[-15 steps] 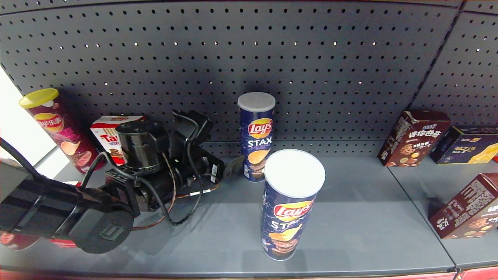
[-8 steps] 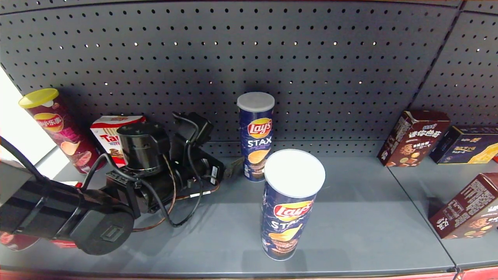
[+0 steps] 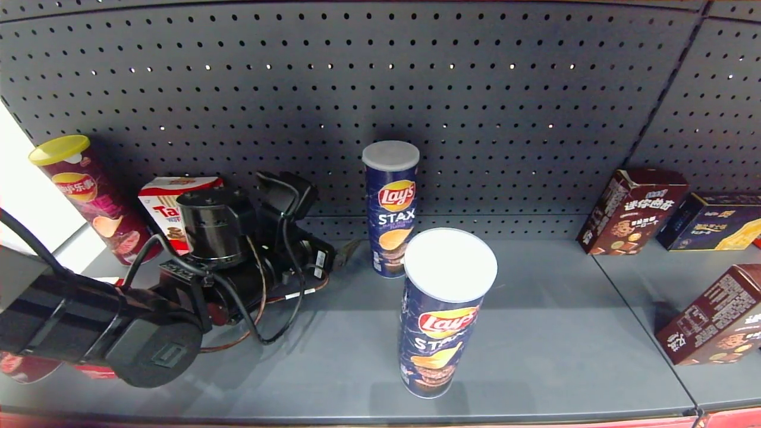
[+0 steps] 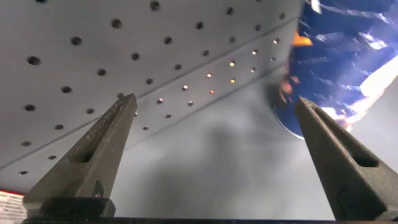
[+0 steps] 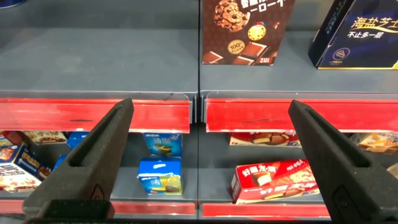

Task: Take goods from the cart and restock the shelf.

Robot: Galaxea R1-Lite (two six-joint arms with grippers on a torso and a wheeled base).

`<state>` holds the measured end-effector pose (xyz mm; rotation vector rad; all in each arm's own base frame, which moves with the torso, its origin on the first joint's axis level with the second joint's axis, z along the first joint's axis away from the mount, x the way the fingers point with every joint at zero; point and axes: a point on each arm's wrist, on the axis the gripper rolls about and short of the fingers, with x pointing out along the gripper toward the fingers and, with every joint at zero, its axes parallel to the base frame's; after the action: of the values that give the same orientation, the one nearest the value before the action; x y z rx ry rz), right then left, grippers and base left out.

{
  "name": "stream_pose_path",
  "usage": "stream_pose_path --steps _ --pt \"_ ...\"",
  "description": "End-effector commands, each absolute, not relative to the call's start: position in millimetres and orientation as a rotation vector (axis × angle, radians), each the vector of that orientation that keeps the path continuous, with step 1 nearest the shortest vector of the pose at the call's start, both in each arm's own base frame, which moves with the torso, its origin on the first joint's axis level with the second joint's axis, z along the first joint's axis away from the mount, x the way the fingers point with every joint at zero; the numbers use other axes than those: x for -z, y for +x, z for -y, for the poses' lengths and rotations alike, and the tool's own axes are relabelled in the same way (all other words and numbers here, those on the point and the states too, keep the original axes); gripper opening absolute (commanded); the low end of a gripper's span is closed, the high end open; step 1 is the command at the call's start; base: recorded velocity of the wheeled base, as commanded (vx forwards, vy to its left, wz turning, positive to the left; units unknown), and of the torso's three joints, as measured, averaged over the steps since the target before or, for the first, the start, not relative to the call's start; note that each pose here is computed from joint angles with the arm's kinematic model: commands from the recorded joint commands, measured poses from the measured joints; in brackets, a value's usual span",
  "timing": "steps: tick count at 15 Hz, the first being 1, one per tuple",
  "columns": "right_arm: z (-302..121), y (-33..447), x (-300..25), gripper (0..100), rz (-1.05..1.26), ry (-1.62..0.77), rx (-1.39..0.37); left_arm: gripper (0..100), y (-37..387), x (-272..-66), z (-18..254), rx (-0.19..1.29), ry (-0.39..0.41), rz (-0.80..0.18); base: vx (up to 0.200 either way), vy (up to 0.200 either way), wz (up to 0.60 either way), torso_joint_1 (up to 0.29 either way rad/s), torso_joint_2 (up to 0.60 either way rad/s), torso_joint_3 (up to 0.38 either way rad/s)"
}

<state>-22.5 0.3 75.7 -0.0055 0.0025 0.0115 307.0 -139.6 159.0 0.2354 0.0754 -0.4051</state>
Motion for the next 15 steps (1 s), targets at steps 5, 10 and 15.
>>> stream_pose_path --steps 5,10,15 --pt "-0.3 -22.5 -75.7 100 -0.003 -0.006 -0.012 100 319.8 -155.5 151.1 0.404 0.239 -0.086 0.0 0.0 0.0 0.0 0.0 0.0" --pt "-0.3 -22.5 -75.7 100 -0.003 -0.006 -0.012 100 324.2 -148.6 156.3 0.413 0.242 -0.1 0.0 0.0 0.0 0.0 0.0 0.0" --pt "-0.3 -22.5 -75.7 100 -0.003 -0.006 -0.012 100 323.7 -146.2 160.3 0.423 0.244 -0.105 0.0 0.0 0.0 0.0 0.0 0.0"
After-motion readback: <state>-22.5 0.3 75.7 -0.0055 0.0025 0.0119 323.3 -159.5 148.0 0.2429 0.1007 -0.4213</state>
